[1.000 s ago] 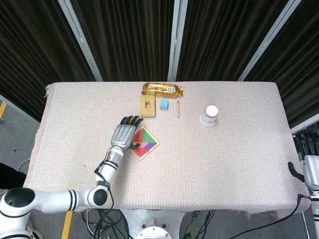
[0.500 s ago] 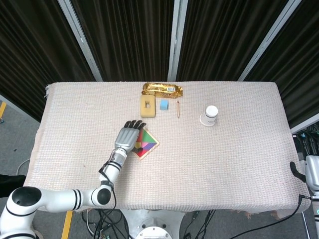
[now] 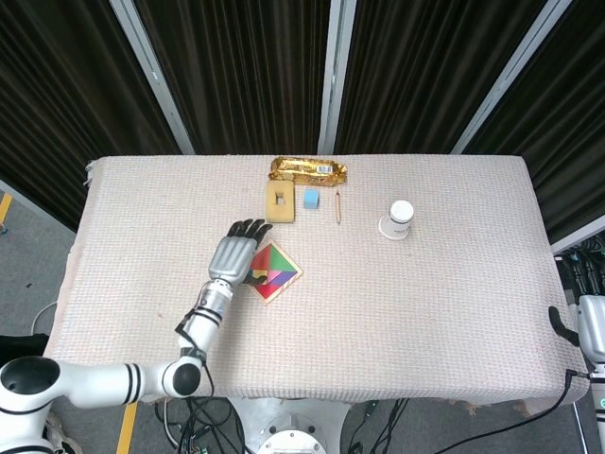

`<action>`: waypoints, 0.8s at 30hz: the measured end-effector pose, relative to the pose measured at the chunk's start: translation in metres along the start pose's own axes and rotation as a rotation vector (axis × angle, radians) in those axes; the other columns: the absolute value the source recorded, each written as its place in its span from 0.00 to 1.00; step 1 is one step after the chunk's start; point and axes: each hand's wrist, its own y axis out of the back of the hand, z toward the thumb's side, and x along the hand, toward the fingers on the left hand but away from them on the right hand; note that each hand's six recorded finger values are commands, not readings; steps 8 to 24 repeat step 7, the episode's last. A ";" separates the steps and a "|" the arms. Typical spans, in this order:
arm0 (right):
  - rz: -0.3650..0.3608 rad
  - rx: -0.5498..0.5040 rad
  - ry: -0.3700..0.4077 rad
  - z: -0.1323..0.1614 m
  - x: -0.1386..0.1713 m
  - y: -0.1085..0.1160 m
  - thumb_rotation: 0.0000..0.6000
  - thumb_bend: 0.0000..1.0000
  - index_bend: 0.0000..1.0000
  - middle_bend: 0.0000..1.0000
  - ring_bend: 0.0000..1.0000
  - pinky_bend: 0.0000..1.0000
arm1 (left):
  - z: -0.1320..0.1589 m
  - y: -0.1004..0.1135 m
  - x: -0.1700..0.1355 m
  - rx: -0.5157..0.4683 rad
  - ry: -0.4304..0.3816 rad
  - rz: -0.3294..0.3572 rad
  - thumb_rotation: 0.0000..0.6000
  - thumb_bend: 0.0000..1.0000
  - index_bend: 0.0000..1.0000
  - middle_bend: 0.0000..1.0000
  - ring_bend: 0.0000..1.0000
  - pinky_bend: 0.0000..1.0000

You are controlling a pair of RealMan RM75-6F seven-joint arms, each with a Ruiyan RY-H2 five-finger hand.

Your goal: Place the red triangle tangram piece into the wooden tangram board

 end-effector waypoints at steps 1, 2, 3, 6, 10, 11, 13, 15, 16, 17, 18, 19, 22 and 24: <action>0.000 0.002 0.002 0.001 0.001 0.000 1.00 0.30 0.00 0.00 0.00 0.00 | -0.005 0.004 -0.006 -0.003 -0.002 0.015 1.00 0.15 0.12 0.06 0.00 0.07; 0.000 0.002 0.004 0.001 0.001 0.001 1.00 0.30 0.00 0.00 0.00 0.00 | -0.010 0.006 -0.012 -0.003 -0.004 0.029 1.00 0.13 0.12 0.07 0.00 0.07; -0.001 0.002 0.006 0.002 0.002 0.001 1.00 0.30 0.00 0.00 0.00 0.00 | -0.019 0.009 -0.021 0.005 -0.008 0.047 1.00 0.12 0.12 0.07 0.00 0.07; -0.008 0.003 0.016 0.006 0.003 0.001 1.00 0.30 0.00 0.00 0.00 0.00 | -0.047 0.013 -0.047 0.048 -0.023 0.087 1.00 0.08 0.12 0.07 0.00 0.07; -0.011 0.003 0.022 0.009 0.004 0.000 1.00 0.30 0.00 0.00 0.00 0.00 | -0.057 0.014 -0.057 0.064 -0.027 0.100 1.00 0.07 0.12 0.07 0.00 0.07; -0.011 0.003 0.022 0.009 0.004 0.000 1.00 0.30 0.00 0.00 0.00 0.00 | -0.057 0.014 -0.057 0.064 -0.027 0.100 1.00 0.07 0.12 0.07 0.00 0.07; -0.011 0.003 0.022 0.009 0.004 0.000 1.00 0.30 0.00 0.00 0.00 0.00 | -0.057 0.014 -0.057 0.064 -0.027 0.100 1.00 0.07 0.12 0.07 0.00 0.07; -0.011 0.003 0.022 0.009 0.004 0.000 1.00 0.30 0.00 0.00 0.00 0.00 | -0.057 0.014 -0.057 0.064 -0.027 0.100 1.00 0.07 0.12 0.07 0.00 0.07; -0.011 0.003 0.022 0.009 0.004 0.000 1.00 0.30 0.00 0.00 0.00 0.00 | -0.057 0.014 -0.057 0.064 -0.027 0.100 1.00 0.07 0.12 0.07 0.00 0.07; -0.011 0.003 0.022 0.009 0.004 0.000 1.00 0.30 0.00 0.00 0.00 0.00 | -0.057 0.014 -0.057 0.064 -0.027 0.100 1.00 0.07 0.12 0.07 0.00 0.07; -0.011 0.003 0.022 0.009 0.004 0.000 1.00 0.30 0.00 0.00 0.00 0.00 | -0.057 0.014 -0.057 0.064 -0.027 0.100 1.00 0.07 0.12 0.07 0.00 0.07; -0.011 0.003 0.022 0.009 0.004 0.000 1.00 0.30 0.00 0.00 0.00 0.00 | -0.057 0.014 -0.057 0.064 -0.027 0.100 1.00 0.07 0.12 0.07 0.00 0.07; -0.011 0.003 0.022 0.009 0.004 0.000 1.00 0.30 0.00 0.00 0.00 0.00 | -0.057 0.014 -0.057 0.064 -0.027 0.100 1.00 0.07 0.12 0.07 0.00 0.07; -0.011 0.003 0.022 0.009 0.004 0.000 1.00 0.30 0.00 0.00 0.00 0.00 | -0.057 0.014 -0.057 0.064 -0.027 0.100 1.00 0.07 0.12 0.07 0.00 0.07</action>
